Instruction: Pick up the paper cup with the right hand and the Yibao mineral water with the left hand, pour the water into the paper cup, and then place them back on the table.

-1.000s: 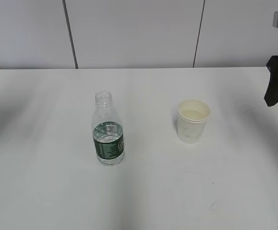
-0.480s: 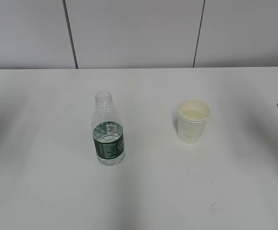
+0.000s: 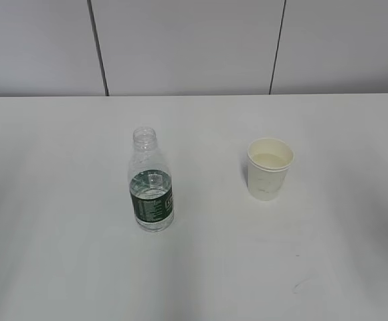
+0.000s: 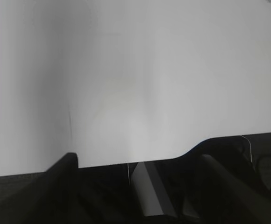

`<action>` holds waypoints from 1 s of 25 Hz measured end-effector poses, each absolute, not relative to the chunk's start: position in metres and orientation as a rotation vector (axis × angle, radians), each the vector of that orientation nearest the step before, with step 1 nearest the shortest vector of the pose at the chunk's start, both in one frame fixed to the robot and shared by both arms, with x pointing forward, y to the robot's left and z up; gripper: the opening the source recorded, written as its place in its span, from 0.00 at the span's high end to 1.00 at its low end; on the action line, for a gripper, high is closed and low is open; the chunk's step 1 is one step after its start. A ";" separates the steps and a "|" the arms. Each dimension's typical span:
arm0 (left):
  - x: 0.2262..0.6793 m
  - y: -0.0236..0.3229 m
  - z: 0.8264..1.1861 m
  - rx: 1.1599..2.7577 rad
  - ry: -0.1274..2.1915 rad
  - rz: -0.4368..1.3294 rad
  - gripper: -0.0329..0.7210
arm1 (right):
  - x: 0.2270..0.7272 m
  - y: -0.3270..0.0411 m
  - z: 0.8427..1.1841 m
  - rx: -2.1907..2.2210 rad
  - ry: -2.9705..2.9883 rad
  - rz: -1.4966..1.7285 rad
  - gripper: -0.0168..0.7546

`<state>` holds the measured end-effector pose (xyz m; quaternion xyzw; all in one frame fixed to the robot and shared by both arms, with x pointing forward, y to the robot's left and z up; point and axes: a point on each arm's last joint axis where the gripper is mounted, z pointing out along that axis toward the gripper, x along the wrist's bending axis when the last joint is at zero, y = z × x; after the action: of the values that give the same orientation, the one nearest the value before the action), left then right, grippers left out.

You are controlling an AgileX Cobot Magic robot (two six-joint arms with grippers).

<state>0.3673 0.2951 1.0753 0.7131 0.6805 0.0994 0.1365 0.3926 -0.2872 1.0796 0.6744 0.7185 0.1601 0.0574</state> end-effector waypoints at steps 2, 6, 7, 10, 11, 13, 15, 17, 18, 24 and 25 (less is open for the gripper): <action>0.354 0.295 1.067 2.063 1.969 0.291 0.32 | 0.380 -0.287 1.073 2.038 2.185 0.483 0.21; 0.330 0.296 1.051 2.046 1.952 0.320 0.32 | 0.357 -0.287 1.052 2.041 2.209 0.460 0.21; 0.325 0.296 1.048 2.038 1.944 0.333 0.32 | 0.351 -0.286 1.046 2.048 2.219 0.448 0.21; 0.311 0.296 1.043 2.017 1.921 0.370 0.33 | 0.336 -0.286 1.031 2.057 2.224 0.438 0.21; 0.307 0.296 1.042 2.005 1.908 0.390 0.33 | 0.331 -0.286 1.026 2.053 2.221 0.439 0.21; 0.301 0.296 1.045 1.975 1.878 0.436 0.33 | 0.323 -0.287 1.024 2.025 2.198 0.463 0.21; 0.295 0.296 1.047 1.942 1.845 0.486 0.33 | 0.318 -0.287 1.027 1.979 2.156 0.512 0.21; 0.288 0.296 1.050 1.911 1.813 0.531 0.33 | 0.312 -0.288 1.031 1.931 2.116 0.545 0.21; 0.285 0.296 1.051 1.894 1.795 0.555 0.33 | 0.309 -0.289 1.031 1.912 2.101 0.555 0.21; 0.266 0.296 1.051 1.767 1.674 0.696 0.33 | 0.288 -0.290 1.034 1.793 1.988 0.674 0.21; 0.262 0.295 1.051 1.746 1.652 0.718 0.33 | 0.284 -0.290 1.035 1.775 1.971 0.691 0.21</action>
<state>0.2622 0.2954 1.0506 0.6613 0.6260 0.2720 0.3112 0.2842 -0.2897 1.0353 0.6347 0.7047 0.2472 0.1986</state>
